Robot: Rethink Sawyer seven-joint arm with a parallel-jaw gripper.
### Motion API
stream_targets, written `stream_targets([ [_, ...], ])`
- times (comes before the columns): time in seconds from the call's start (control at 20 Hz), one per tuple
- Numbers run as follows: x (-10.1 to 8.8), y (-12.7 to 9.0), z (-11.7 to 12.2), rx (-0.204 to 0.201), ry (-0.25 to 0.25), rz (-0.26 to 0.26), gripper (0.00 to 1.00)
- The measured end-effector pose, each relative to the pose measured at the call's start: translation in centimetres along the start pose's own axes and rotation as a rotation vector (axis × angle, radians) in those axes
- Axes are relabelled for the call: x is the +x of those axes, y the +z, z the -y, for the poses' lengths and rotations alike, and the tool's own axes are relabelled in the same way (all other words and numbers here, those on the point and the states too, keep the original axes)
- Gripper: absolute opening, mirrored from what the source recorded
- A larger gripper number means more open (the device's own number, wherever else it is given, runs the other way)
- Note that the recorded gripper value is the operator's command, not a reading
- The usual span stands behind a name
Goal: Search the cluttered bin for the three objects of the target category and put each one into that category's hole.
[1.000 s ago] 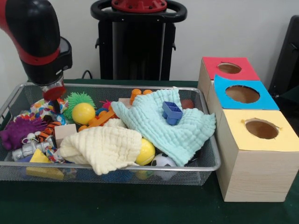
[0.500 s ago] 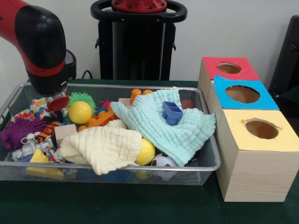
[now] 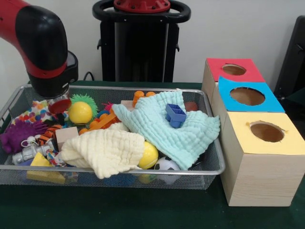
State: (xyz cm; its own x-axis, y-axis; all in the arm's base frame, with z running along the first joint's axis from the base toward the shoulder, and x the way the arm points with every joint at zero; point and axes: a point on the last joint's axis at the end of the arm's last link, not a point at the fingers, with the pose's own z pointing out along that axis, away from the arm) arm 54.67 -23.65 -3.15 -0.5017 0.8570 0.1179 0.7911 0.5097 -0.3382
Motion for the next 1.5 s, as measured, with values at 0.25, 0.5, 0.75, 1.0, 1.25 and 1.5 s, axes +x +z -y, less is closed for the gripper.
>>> stream_targets([
  [0.25, 0.2, 0.1, -0.4, -0.003, -0.005, 0.005, 0.00],
  [0.5, 0.6, -0.2, -1.0, -0.003, -0.017, 0.013, 0.00],
  [0.75, 1.2, -2.5, -2.2, -0.015, -0.030, 0.030, 0.00],
  [1.0, 2.3, -5.6, -3.6, -0.024, -0.042, 0.027, 0.00],
  [1.25, 4.3, -9.7, -5.4, -0.030, -0.054, 0.002, 0.00],
  [1.5, 5.4, -11.6, -6.3, -0.039, -0.061, -0.002, 0.00],
])
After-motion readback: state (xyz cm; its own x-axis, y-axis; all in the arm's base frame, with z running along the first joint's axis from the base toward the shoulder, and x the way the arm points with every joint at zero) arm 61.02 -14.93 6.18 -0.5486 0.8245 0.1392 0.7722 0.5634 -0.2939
